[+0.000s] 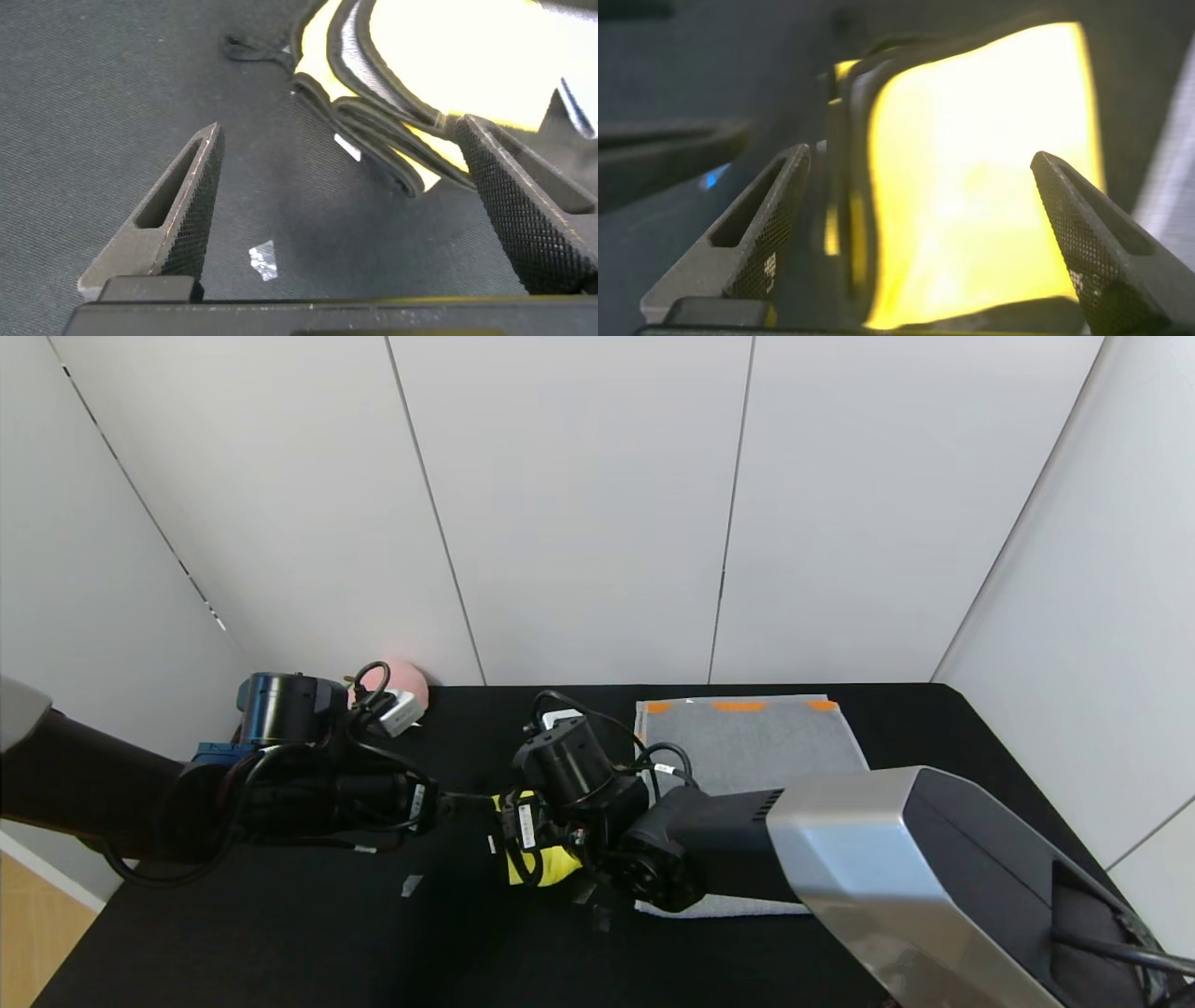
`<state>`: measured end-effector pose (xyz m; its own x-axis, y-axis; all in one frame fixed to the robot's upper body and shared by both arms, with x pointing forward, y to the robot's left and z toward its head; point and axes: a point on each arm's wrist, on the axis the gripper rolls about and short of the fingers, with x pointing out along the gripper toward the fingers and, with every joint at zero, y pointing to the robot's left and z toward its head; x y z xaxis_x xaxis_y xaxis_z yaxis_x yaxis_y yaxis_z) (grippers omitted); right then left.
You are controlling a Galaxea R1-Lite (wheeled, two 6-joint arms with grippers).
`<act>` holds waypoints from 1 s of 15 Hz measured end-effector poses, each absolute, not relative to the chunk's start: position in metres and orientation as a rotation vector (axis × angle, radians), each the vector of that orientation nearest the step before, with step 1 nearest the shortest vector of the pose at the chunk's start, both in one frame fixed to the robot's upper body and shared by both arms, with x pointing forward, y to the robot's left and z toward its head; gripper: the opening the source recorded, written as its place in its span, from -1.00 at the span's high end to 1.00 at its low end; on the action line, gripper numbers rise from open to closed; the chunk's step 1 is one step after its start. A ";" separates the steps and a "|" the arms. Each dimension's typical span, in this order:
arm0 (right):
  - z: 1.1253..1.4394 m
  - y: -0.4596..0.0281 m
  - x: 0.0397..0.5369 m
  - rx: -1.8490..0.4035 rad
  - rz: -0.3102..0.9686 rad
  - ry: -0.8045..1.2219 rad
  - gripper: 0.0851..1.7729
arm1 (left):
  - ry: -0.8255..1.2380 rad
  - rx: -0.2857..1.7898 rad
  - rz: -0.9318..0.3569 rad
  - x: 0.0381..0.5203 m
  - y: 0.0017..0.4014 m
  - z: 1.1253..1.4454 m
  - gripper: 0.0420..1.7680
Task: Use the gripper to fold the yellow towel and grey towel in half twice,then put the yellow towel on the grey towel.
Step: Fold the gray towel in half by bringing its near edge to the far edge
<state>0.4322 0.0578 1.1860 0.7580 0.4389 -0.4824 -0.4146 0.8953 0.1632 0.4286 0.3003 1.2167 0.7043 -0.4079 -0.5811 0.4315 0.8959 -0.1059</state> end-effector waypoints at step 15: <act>1.204 -0.116 0.449 0.169 0.324 0.568 -0.93 | 0.700 0.072 -0.795 0.339 0.207 1.224 -0.94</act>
